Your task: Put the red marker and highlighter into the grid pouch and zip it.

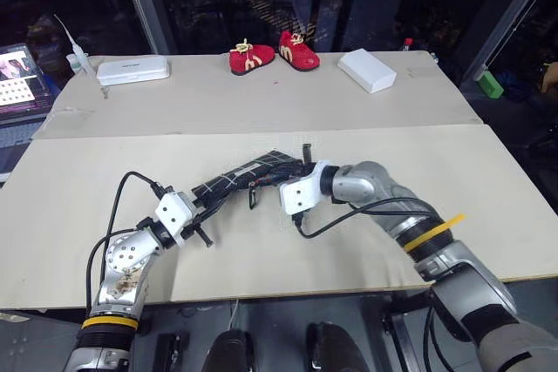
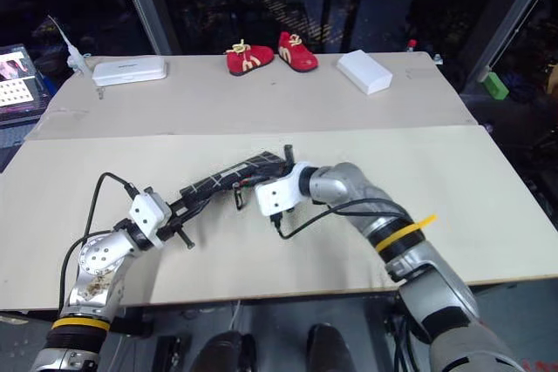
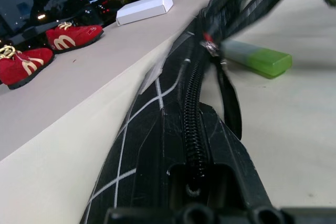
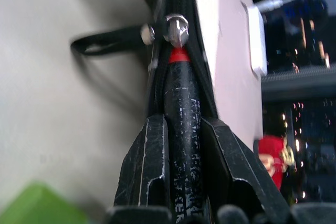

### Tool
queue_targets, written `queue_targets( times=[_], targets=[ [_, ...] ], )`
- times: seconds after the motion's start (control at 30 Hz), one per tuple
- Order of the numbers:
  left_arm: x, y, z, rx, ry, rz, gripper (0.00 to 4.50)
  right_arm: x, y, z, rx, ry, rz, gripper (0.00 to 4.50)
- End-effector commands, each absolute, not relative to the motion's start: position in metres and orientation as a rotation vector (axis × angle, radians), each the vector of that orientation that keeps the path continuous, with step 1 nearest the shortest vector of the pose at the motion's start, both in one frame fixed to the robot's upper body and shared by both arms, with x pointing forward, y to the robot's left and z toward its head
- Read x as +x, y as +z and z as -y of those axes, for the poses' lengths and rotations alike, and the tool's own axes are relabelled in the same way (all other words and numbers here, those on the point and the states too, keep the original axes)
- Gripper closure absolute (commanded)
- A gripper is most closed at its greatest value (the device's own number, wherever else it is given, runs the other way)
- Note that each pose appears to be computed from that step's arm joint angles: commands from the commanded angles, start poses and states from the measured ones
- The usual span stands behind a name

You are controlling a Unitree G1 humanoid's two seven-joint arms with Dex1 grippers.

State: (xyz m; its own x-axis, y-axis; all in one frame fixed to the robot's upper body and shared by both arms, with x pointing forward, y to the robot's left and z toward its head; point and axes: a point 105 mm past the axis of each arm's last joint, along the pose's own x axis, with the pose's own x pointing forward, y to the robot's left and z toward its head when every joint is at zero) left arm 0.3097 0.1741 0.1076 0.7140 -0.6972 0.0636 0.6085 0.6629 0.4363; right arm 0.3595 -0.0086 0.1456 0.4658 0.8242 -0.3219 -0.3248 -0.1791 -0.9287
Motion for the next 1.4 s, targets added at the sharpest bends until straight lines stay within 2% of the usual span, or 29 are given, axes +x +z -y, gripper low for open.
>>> queue_targets(
  times=[0.03,0.3,0.37,0.43,0.63,0.67,0.83,0.97,1.13,1.2,1.4],
  targets=[
    [0.31,0.121,-0.17,0.413,-0.755,0.291,4.5,0.358,0.155,-0.004,-1.431,1.097,0.57,3.98],
    [0.31,0.122,-0.17,0.417,-0.755,0.297,4.5,0.353,0.145,-0.021,-1.368,1.165,0.595,3.98],
    [0.31,0.122,-0.17,0.417,-0.755,0.298,4.5,0.356,0.146,-0.02,-1.327,1.157,0.577,2.99],
    [0.309,0.122,-0.17,0.417,-0.756,0.299,4.5,0.355,0.147,-0.02,-1.26,1.178,0.553,2.47],
    [0.309,0.122,-0.169,0.415,-0.757,0.3,4.5,0.362,0.158,-0.015,-1.207,1.119,0.571,0.36],
    [0.309,0.123,-0.169,0.415,-0.757,0.301,4.5,0.364,0.16,-0.011,-1.208,1.108,0.572,0.16],
    [0.309,0.123,-0.169,0.41,-0.754,0.302,4.5,0.369,0.179,0.009,-1.115,1.075,0.563,0.07],
    [0.308,0.122,-0.17,0.408,-0.747,0.301,4.5,0.365,0.197,0.06,-0.895,1.119,0.401,0.07],
    [0.307,0.122,-0.172,0.401,-0.731,0.301,4.5,0.358,0.212,0.091,-0.555,1.102,0.231,0.07],
    [0.306,0.122,-0.172,0.396,-0.724,0.301,4.5,0.356,0.209,0.098,-0.467,1.071,0.165,0.07],
    [0.305,0.122,-0.174,0.391,-0.715,0.3,4.5,0.35,0.158,0.103,-0.296,0.941,-0.203,0.07]
  ],
)
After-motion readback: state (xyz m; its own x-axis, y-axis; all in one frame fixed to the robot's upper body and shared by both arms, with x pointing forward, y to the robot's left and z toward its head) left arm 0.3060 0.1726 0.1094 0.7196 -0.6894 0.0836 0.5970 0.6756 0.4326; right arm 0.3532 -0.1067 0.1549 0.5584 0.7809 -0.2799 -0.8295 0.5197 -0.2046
